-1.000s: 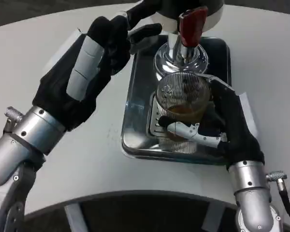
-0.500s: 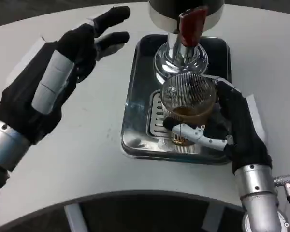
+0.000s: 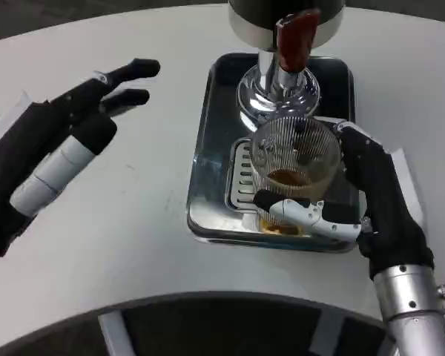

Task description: Grasp the cup under the faucet to collect the drink, then remove the cup.

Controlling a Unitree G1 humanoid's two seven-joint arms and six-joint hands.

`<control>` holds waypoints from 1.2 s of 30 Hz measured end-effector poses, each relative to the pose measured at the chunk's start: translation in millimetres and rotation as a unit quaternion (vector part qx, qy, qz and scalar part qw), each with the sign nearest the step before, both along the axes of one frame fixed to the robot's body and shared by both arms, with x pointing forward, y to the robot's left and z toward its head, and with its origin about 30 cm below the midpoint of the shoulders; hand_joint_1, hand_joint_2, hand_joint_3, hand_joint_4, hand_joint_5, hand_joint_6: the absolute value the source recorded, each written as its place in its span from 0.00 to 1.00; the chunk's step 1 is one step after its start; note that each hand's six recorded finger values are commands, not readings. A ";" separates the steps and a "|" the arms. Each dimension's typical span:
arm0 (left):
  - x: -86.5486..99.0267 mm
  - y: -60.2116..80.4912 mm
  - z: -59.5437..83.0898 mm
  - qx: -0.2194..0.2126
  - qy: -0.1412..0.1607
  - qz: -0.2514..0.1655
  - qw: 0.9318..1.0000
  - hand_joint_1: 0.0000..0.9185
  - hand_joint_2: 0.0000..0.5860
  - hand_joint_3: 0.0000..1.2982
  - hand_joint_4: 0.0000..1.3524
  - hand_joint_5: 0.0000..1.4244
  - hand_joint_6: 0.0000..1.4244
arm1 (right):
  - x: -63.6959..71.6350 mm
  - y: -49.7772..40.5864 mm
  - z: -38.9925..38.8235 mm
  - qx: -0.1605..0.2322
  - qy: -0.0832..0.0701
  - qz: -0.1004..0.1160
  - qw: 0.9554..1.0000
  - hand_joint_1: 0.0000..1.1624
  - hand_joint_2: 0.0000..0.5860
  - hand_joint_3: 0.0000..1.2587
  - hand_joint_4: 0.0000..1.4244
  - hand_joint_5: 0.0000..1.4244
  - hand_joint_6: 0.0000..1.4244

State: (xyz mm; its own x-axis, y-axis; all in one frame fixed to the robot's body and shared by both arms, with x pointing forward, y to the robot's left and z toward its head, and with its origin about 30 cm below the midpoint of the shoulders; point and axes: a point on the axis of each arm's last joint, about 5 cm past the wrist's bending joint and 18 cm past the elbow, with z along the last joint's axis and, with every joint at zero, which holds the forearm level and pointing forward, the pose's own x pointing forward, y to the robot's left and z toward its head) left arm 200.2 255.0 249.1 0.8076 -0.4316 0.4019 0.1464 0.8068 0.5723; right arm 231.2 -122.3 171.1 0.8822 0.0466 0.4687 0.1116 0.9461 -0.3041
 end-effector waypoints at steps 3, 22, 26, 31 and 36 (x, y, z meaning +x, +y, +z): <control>-5.2 2.8 1.3 0.030 -0.008 0.011 0.999 0.00 0.03 0.17 0.07 0.11 0.06 | -7.0 0.2 0.8 -0.002 0.003 0.009 1.000 0.89 0.27 0.44 0.44 0.50 0.44; -45.9 22.6 10.8 0.199 -0.031 0.069 0.977 0.00 0.04 0.17 0.07 0.11 0.04 | -35.2 5.0 20.2 -0.015 -0.007 0.072 0.997 0.89 0.27 0.44 0.44 0.50 0.44; -59.1 30.7 11.7 0.217 -0.027 0.091 0.972 0.00 0.04 0.15 0.05 0.10 0.03 | -38.2 11.4 21.1 -0.016 -0.005 0.094 0.995 0.90 0.27 0.44 0.44 0.50 0.45; -71.9 39.3 13.9 0.237 -0.018 0.113 0.965 0.00 0.05 0.12 0.03 0.08 0.02 | -40.0 21.1 20.2 -0.014 0.000 0.119 0.993 0.90 0.27 0.44 0.44 0.50 0.46; -83.4 45.5 16.7 0.259 -0.002 0.127 0.957 0.00 0.05 0.09 0.00 0.06 0.00 | -38.7 28.6 17.2 -0.011 0.010 0.132 0.991 0.90 0.27 0.44 0.45 0.50 0.46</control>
State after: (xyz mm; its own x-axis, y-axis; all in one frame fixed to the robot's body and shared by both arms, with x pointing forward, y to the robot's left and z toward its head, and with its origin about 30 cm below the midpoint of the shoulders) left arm 116.8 300.5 265.9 0.9124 -0.3626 0.1897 -0.0199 0.4237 0.9056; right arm 192.5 -93.8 188.3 0.8467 0.2868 0.4481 -0.1451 0.9348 -0.3241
